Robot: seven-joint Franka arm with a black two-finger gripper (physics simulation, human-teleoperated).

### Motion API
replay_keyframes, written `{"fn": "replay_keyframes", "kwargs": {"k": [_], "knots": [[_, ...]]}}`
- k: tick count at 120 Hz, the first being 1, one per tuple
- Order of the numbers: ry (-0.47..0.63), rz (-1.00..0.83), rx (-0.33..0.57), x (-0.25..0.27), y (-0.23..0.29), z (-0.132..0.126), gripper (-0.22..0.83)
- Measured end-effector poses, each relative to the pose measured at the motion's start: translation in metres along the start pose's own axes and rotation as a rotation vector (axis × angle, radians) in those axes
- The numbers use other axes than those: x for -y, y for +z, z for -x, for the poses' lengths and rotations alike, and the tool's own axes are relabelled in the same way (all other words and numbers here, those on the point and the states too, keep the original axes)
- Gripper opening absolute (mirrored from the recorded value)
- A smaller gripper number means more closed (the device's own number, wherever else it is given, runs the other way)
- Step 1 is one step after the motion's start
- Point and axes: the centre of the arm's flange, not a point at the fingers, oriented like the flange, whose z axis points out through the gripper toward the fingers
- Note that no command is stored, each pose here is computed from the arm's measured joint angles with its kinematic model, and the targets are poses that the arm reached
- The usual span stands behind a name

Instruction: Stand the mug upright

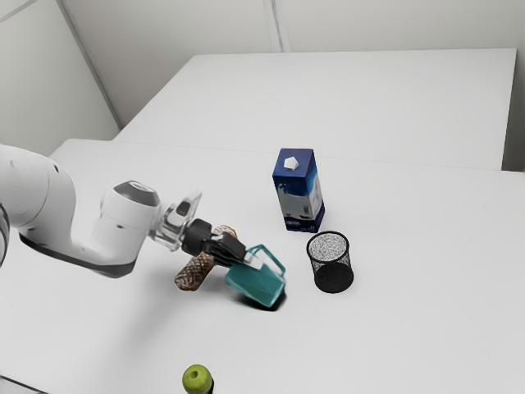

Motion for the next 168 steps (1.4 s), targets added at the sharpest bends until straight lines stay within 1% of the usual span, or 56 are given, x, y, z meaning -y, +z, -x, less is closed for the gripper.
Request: {"fn": "replay_keyframes", "kwargs": {"k": [7, 15, 20, 28, 40, 47, 52, 60, 68, 75, 83, 98, 113, 137, 146, 160, 168], "knots": [[-0.004, -0.001, 0.001, -0.001, 0.002, -0.001, -0.1], [-0.007, -0.001, -0.005, -0.004, 0.001, -0.002, -0.11], [0.01, -0.002, -0.012, -0.014, -0.004, -0.007, -0.11], [0.086, -0.046, 0.011, -0.036, -0.022, -0.026, -0.11], [0.225, -0.176, 0.058, -0.071, -0.064, -0.068, -0.12], [0.296, -0.302, 0.124, -0.082, -0.091, -0.088, -0.12], [0.311, -0.407, 0.183, -0.078, -0.11, -0.096, -0.13], [0.295, -0.571, 0.267, -0.065, -0.141, -0.104, -0.13], [0.274, -0.706, 0.318, -0.061, -0.162, -0.115, -0.14], [0.238, -0.785, 0.347, -0.054, -0.169, -0.121, -0.14], [0.187, -0.854, 0.359, -0.044, -0.179, -0.126, -0.15], [0.077, -0.942, 0.358, -0.016, -0.191, -0.127, -0.15], [0.001, -1.02, 0.342, 0.011, -0.187, -0.127, -0.16], [-0.09, -1.059, 0.261, 0.027, -0.165, -0.119, -0.16], [-0.126, -1.065, 0.226, 0.029, -0.163, -0.118, -0.08], [-0.175, -1.073, 0.178, 0.031, -0.163, -0.118, 0.17], [-0.196, -1.077, 0.152, 0.028, -0.164, -0.119, 0.29]]}}
